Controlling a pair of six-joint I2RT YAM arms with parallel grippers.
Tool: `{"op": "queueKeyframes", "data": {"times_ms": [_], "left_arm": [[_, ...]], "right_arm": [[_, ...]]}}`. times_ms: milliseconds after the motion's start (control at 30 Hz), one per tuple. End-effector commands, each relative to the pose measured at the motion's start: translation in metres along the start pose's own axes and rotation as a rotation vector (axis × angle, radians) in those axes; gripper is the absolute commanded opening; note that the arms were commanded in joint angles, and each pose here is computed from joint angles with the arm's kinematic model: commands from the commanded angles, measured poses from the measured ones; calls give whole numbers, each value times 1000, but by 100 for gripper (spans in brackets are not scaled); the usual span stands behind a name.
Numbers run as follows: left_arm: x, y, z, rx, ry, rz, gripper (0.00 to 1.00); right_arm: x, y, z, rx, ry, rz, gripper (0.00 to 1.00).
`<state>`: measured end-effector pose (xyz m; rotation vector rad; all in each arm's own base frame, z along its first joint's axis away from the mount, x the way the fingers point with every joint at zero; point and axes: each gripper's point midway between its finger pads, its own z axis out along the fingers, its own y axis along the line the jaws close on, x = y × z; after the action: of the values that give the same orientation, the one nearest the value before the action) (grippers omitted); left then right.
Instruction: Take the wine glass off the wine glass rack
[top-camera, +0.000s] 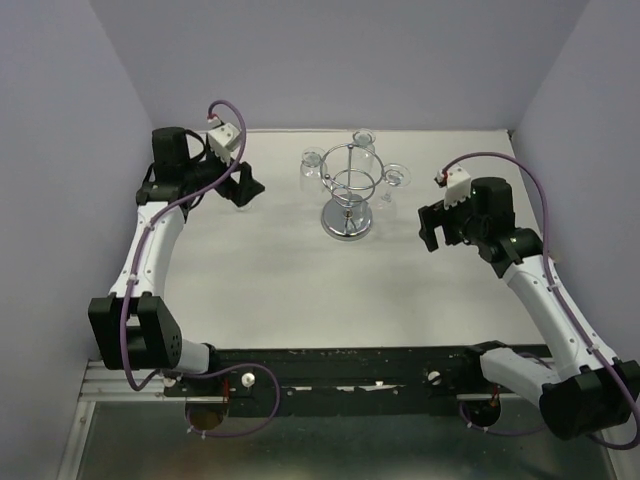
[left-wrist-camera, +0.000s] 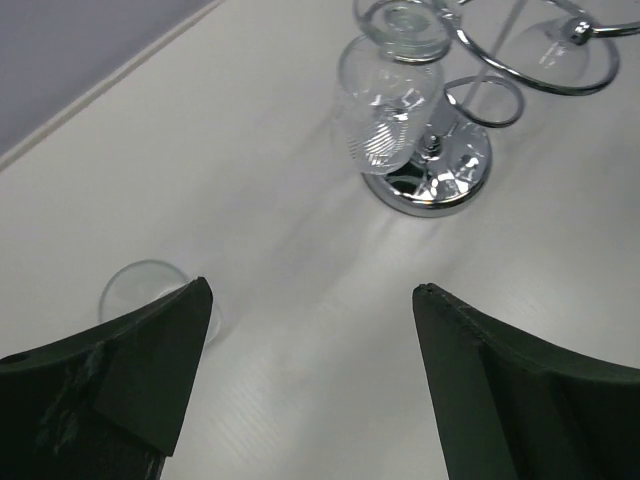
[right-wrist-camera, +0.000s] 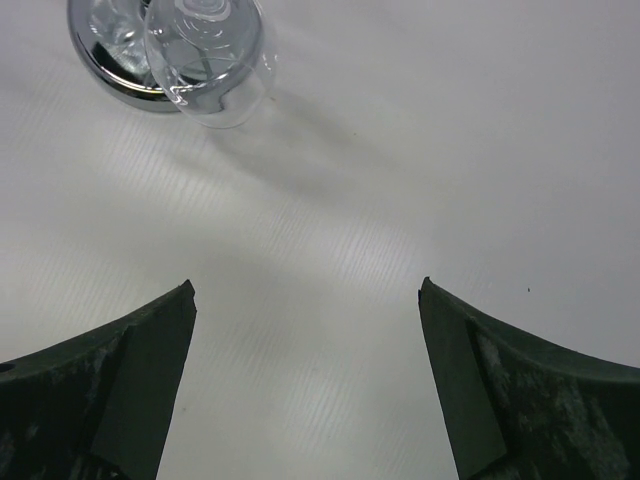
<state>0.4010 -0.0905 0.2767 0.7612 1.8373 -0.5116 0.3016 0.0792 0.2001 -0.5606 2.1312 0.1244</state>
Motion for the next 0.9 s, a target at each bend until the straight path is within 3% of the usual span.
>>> {"op": "queueKeyframes", "data": {"times_ms": [0, 100, 300, 867], "left_arm": [[-16, -42, 25, 245, -207, 110, 99], [-9, -61, 39, 363, -216, 121, 99], [8, -79, 79, 412, -212, 219, 99], [6, -50, 145, 280, -279, 242, 99]], "right_arm": [[-17, 9, -3, -64, -18, 42, 100], [-23, 10, -6, -74, -25, 45, 100], [-33, 6, -9, -75, -22, 16, 100], [-17, 7, -18, -97, 43, -31, 100]]}}
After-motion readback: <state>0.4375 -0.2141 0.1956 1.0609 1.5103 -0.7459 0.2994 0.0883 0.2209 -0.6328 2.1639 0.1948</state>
